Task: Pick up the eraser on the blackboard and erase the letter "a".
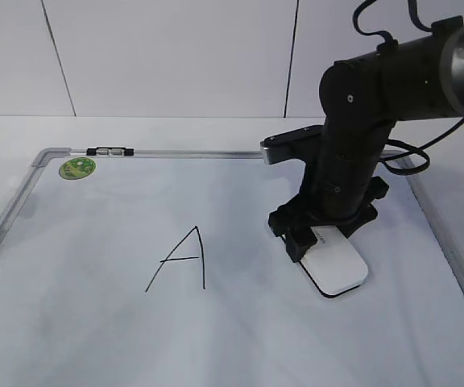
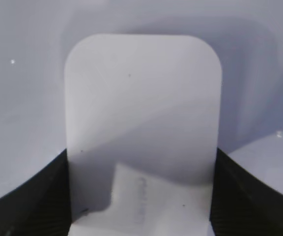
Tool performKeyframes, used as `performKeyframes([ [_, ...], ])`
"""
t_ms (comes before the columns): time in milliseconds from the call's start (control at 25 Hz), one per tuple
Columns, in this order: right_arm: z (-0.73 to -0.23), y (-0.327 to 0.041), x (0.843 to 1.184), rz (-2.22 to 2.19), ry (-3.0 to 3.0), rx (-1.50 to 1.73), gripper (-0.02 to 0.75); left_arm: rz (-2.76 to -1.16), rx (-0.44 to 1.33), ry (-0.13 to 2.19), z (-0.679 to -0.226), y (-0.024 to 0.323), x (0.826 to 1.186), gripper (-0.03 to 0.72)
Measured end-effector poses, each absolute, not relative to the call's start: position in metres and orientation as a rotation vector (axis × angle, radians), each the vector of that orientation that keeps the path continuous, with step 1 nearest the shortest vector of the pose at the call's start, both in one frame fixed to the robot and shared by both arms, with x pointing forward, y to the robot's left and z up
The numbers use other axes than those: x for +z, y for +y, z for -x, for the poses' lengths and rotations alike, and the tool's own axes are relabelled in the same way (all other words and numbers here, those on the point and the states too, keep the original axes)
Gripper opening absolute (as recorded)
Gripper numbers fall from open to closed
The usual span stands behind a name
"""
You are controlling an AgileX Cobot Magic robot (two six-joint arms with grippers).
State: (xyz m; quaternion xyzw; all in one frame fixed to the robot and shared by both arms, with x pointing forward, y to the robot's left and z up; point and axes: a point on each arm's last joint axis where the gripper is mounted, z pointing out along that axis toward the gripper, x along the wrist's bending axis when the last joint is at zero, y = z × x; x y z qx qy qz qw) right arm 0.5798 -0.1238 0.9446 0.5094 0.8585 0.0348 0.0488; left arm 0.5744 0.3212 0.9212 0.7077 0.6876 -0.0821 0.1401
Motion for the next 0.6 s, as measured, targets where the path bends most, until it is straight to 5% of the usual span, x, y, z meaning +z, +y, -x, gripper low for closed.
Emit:
performKeyframes([
  [200, -0.578, -0.131, 0.957, -1.550, 2.592, 0.104, 0.554, -2.045, -0.240, 1.986, -0.574, 0.321, 0.921, 0.052],
  [600, -0.548, -0.154, 1.043, -1.552, 2.496, 0.238, 0.554, -2.052, -0.235, 1.984, -0.574, 0.322, 0.921, 0.052],
])
